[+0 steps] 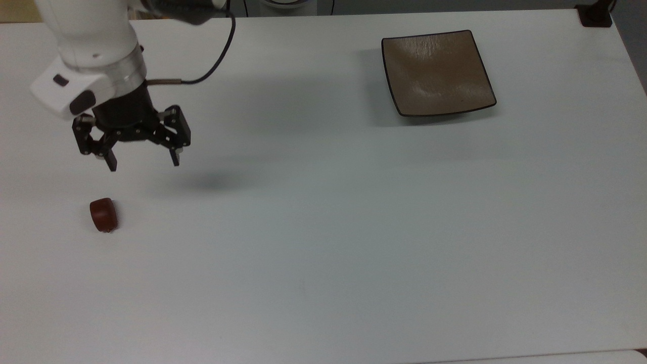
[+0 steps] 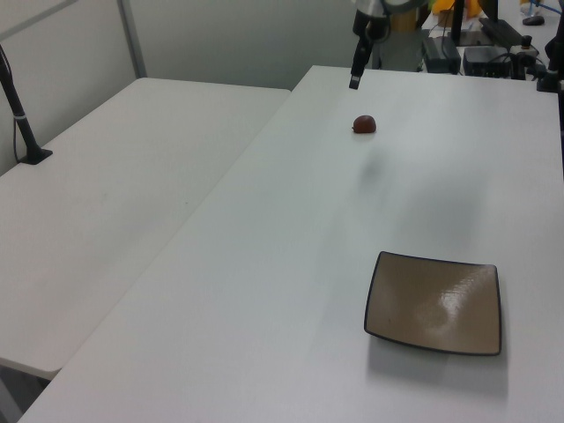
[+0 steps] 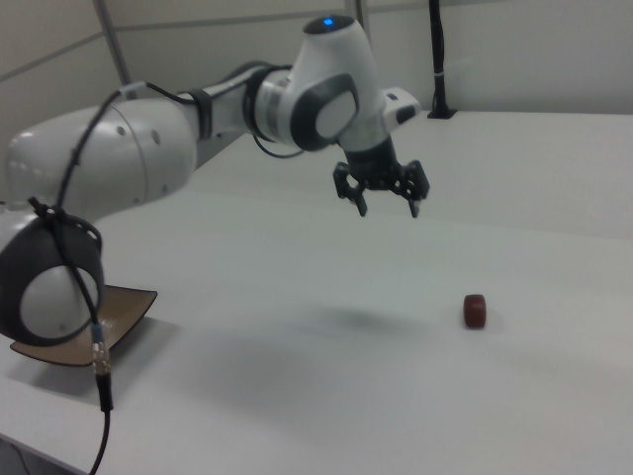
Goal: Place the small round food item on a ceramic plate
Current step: 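Move the open gripper over the small dark-red round food item, then lower the gripper around the red item and close on it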
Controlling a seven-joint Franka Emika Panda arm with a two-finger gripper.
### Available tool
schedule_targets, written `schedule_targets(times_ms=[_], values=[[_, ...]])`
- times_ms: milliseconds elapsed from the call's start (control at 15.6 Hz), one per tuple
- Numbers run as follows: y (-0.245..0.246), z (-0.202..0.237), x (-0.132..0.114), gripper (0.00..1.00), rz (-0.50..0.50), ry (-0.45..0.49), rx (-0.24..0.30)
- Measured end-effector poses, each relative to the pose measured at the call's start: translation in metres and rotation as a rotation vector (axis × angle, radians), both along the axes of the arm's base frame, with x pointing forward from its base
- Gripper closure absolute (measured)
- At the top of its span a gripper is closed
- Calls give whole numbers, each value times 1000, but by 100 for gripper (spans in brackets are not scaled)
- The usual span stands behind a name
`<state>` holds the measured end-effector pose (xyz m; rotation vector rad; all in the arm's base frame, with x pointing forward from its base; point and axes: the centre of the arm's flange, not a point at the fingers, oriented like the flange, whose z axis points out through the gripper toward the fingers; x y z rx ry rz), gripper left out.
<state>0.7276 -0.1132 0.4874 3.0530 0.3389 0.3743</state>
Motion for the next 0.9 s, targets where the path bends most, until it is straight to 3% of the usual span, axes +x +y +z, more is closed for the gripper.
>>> schedule_targets(times_ms=[898], values=[[-63, -99, 36, 0, -75, -88, -19]])
